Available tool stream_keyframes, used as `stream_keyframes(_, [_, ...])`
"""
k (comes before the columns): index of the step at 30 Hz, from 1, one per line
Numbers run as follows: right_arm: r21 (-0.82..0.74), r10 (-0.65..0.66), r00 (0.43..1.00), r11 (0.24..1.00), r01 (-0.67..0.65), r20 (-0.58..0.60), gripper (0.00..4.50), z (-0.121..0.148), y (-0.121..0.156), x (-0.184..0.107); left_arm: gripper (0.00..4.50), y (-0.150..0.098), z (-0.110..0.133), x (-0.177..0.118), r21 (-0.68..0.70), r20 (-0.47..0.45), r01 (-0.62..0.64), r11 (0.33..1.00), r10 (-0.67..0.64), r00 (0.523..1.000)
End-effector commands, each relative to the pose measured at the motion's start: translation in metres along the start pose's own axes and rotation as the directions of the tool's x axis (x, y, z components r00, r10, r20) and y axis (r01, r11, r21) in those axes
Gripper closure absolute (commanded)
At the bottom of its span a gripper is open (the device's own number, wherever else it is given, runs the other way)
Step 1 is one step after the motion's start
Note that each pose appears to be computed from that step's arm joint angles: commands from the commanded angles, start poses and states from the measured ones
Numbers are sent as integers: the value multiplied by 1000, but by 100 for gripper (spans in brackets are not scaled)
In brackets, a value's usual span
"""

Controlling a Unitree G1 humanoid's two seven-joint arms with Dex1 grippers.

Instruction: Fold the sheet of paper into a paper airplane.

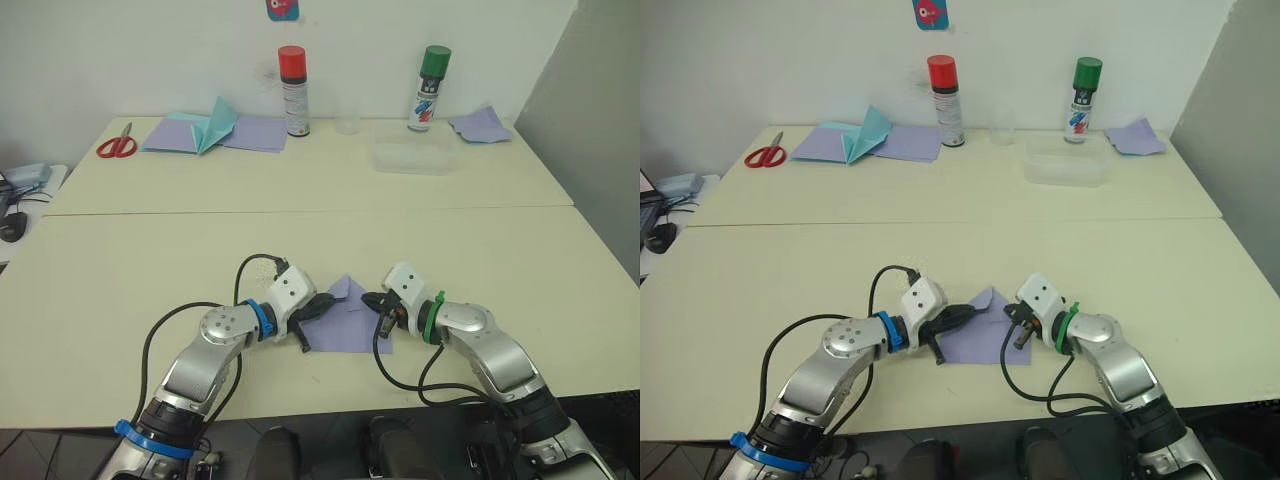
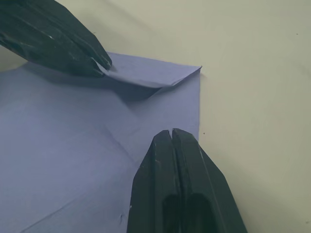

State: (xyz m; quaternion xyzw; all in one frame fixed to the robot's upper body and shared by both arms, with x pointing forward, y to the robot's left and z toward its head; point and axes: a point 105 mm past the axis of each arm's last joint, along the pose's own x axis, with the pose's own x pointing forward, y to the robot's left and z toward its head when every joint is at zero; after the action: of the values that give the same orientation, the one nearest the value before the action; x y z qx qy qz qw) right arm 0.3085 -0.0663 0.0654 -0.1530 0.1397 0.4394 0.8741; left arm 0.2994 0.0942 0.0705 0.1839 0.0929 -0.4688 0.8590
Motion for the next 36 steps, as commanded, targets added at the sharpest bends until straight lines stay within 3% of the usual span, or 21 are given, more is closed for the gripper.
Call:
stream_keyframes(1, [21,-1,998,1000,2,-63,450,-17,4,3,448,-5,4,5,63,6,31,998,-31,1000])
stream_keyframes(17, [34,8,999,999,-6,-40,450,-10,6,4,448,-20,-11,12,146,-79,98,984,-87,993])
stream_keyframes(30, [28,75,993,997,-78,87,450,34,17,0,448,-12,-18,10,178,-107,65,982,-47,993])
stream_keyframes(36, [56,39,992,997,-46,121,450,41,11,7,448,-13,-18,10,181,-106,67,981,-49,993])
